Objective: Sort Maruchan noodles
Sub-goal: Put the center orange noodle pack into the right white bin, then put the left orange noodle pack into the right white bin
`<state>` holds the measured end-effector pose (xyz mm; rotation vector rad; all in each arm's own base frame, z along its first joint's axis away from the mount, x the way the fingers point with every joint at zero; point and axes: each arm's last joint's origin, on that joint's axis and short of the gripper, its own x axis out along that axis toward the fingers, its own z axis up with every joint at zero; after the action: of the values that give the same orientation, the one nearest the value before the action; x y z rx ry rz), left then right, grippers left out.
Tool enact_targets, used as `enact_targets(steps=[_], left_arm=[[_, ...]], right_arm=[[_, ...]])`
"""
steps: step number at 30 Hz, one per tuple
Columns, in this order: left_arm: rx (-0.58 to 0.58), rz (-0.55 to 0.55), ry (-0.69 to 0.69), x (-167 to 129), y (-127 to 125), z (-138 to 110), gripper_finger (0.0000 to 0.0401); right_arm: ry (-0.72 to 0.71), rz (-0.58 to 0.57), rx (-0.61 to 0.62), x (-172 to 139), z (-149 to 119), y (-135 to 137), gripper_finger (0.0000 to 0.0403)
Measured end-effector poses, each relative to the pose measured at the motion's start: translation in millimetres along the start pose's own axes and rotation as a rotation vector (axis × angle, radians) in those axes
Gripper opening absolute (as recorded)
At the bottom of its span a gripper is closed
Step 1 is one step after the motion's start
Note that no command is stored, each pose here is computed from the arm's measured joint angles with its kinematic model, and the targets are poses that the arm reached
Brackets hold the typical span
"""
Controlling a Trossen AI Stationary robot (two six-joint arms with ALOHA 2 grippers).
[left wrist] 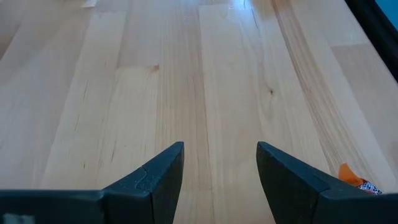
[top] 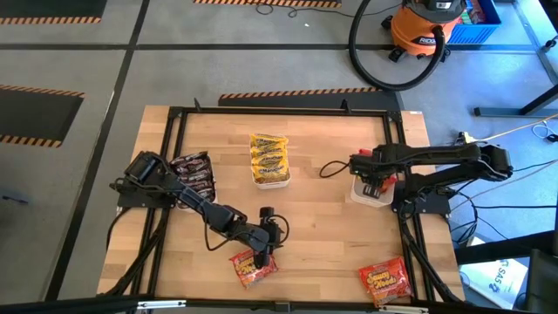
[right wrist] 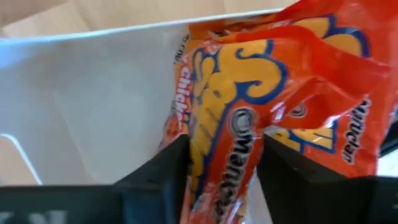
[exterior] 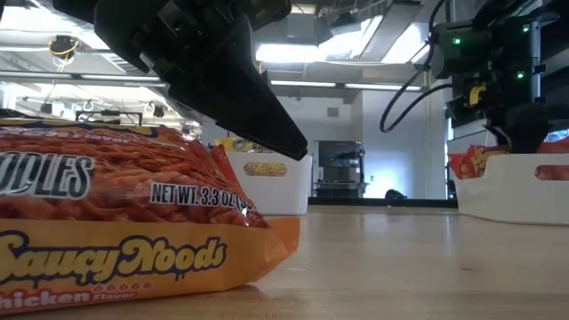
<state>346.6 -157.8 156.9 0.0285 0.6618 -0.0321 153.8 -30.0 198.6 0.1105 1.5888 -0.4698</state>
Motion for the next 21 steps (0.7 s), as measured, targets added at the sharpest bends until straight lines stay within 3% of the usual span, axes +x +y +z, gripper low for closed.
enact_targets(steps=[4, 8, 16, 21], left_arm=[[0.000, 0.000, -0.001, 0, 0, 0, 0.0195], [0.000, 0.000, -0.001, 0, 0, 0, 0.0195], [-0.002, -0.001, -0.006, 0, 0, 1, 0.0195], [0.026, -0.034, 0.004, 0, -2, 0, 0.0195]], right_arm=[[-0.004, -0.020, 0.008, -1, 0, -1, 0.0208], [-0.036, -0.046, 0.037, -7, 4, -2, 0.0231], [-0.092, -0.041, 0.075, -39, 13, -8, 0.0221], [-0.104, 0.103, 0.194, -65, 16, -9, 0.0207]])
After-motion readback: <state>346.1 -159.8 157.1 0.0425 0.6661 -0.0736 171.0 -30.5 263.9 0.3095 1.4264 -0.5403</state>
